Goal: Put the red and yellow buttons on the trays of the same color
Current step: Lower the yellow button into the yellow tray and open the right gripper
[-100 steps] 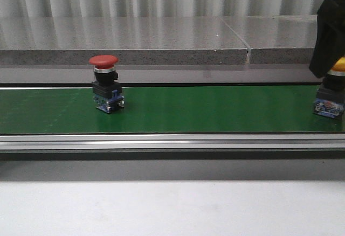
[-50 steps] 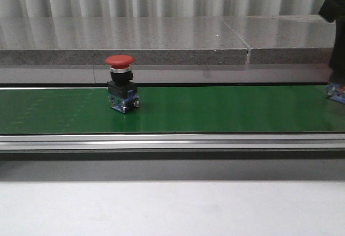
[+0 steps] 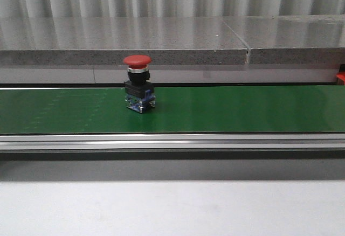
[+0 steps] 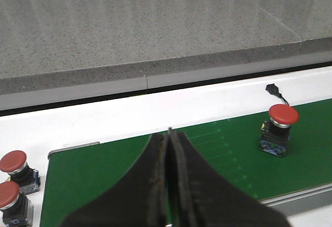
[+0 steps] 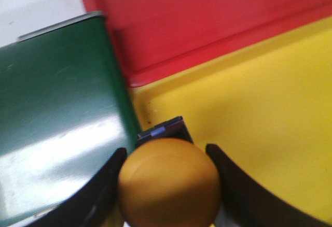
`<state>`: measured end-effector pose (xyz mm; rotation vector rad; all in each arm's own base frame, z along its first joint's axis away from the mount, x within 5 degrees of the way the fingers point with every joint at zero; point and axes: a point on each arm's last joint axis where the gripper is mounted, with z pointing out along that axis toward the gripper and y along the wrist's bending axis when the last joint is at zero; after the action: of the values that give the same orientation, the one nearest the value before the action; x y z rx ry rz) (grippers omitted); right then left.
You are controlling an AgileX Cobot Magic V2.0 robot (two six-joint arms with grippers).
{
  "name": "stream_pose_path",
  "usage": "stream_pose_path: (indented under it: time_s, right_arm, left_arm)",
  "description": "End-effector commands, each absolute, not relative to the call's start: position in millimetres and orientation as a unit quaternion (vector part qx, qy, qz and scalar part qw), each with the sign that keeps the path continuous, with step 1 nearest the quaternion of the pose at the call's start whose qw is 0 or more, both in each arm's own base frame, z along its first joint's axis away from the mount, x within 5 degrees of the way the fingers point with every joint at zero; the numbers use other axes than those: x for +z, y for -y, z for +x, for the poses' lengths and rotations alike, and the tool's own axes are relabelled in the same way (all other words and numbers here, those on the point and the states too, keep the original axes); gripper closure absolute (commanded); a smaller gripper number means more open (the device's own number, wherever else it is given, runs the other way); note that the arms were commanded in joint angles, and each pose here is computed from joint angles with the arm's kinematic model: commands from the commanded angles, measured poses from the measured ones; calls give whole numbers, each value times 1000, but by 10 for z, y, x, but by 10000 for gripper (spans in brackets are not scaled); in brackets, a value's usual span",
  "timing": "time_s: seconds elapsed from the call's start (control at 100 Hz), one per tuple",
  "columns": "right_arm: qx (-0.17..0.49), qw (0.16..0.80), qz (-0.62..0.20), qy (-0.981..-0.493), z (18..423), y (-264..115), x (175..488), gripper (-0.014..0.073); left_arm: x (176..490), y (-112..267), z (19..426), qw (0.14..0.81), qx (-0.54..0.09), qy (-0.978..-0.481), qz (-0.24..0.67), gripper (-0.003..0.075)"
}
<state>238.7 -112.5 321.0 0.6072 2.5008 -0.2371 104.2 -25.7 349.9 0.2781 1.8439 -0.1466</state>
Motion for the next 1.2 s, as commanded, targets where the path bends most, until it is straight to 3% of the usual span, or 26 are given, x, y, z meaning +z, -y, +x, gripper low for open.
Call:
stream_pose_path:
  time_s: [0.0,0.48,1.03,1.11,1.19]
  right_arm:
    - [-106,315,260,-907,2356,1301,3290,445]
    - [-90,267,298,-912,2647,1639,2580,445]
    - [-74,210,305,-926,2746,1693,2231,445]
    - [-69,196,307,-929,2735,1685,2202,425]
    - [-68,191,308,-929,2727,1681,2198,319]
  left_arm:
    - [3655,263,1043,633,-75,-763,108,741]
    - [3655,263,1043,633,-75,-763,108,741]
    - [3655,263,1043,633,-75,-763,108,741]
    - [3655,263,1043,633,-75,-763,108,741]
    - [3655,263,1043,633,-75,-763,108,741]
